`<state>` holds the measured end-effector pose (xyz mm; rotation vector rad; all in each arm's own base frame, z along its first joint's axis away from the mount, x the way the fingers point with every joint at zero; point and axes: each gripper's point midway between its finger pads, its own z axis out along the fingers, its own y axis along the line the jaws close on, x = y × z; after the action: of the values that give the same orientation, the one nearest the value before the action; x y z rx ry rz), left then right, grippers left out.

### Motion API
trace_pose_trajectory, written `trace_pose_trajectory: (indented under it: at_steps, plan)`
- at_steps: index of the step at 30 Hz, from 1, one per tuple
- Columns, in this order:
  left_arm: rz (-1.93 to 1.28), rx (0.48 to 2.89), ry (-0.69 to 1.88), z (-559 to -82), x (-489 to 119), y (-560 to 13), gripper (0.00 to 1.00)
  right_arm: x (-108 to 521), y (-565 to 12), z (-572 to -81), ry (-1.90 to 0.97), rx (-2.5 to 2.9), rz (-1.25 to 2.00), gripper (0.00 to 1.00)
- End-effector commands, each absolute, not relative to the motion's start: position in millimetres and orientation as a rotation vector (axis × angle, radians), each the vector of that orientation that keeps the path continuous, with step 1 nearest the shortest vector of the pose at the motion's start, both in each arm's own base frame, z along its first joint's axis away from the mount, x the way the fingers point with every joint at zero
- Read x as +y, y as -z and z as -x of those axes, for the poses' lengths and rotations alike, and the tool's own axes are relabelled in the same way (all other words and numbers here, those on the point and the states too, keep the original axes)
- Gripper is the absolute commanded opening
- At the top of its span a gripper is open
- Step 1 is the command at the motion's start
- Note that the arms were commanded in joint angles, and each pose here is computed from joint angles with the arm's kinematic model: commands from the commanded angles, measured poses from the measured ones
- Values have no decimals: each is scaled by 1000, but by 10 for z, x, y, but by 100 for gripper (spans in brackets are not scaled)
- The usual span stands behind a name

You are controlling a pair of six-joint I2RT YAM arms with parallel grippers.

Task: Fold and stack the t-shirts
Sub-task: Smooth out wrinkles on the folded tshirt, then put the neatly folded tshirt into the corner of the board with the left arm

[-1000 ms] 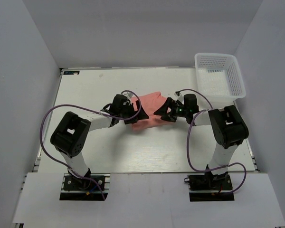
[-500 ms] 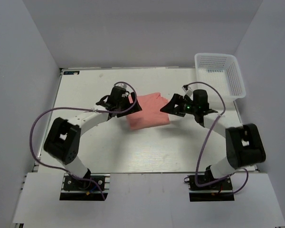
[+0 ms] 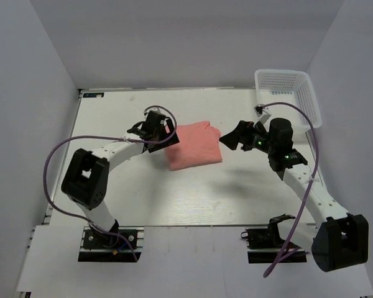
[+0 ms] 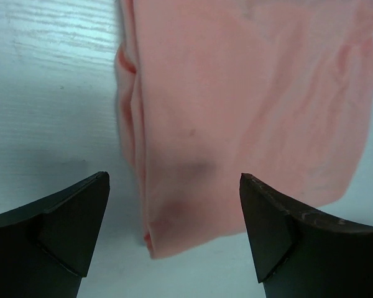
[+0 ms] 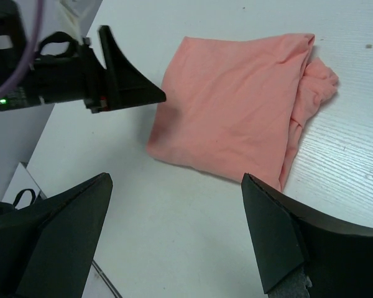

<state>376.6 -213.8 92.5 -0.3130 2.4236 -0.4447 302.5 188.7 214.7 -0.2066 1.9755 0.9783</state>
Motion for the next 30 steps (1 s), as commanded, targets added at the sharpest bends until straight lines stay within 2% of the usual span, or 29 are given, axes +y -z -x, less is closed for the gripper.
trace_pose_trajectory:
  at_steps: [1, 10, 15, 16, 18, 20, 22, 23, 25, 26, 28, 30]
  plan:
    - [329, 2404, 449, -3869, -2169, -944, 95, 1788, -2280, -2962, -912, 1939, 228, 90]
    - [390, 2531, 291, -3901, -2091, -393, 77, 1638, -2237, -2830, -823, 1975, 218, 90]
    - [361, 2552, 278, -3927, -2163, -284, 54, 1559, -2115, -2800, -766, 2007, 203, 90]
    - [338, 2563, 264, -3917, -2152, -237, 44, 1518, -2114, -2815, -734, 2005, 192, 90]
    - [251, 2563, 308, -3935, -2266, -247, 31, 1487, -2067, -2808, -719, 2017, 183, 90]
    - [133, 2558, 327, -3972, -2320, -269, 0, 1447, -2031, -2811, -695, 2028, 164, 90]
    - [16, 2565, 279, -4038, -2268, -272, 0, 1422, -2050, -2824, -675, 2019, 163, 90]
    - [8, 2511, 170, -4248, -2140, -425, 0, 1400, -2041, -2832, -661, 2020, 157, 90]
    - [-81, 2527, -79, -4333, -1824, -430, 0, 1393, -2044, -2834, -652, 2015, 159, 90]
    - [-41, 2426, -257, -4575, -1627, -697, 0, 1373, -2028, -2850, -639, 2018, 152, 90]
    - [-100, 2354, -483, -4739, -1332, -905, 0, 1376, -2013, -2868, -638, 2018, 149, 90]
    - [-186, 2268, -560, -4968, -1252, -1148, 0, 1386, -2000, -2897, -641, 2026, 150, 90]
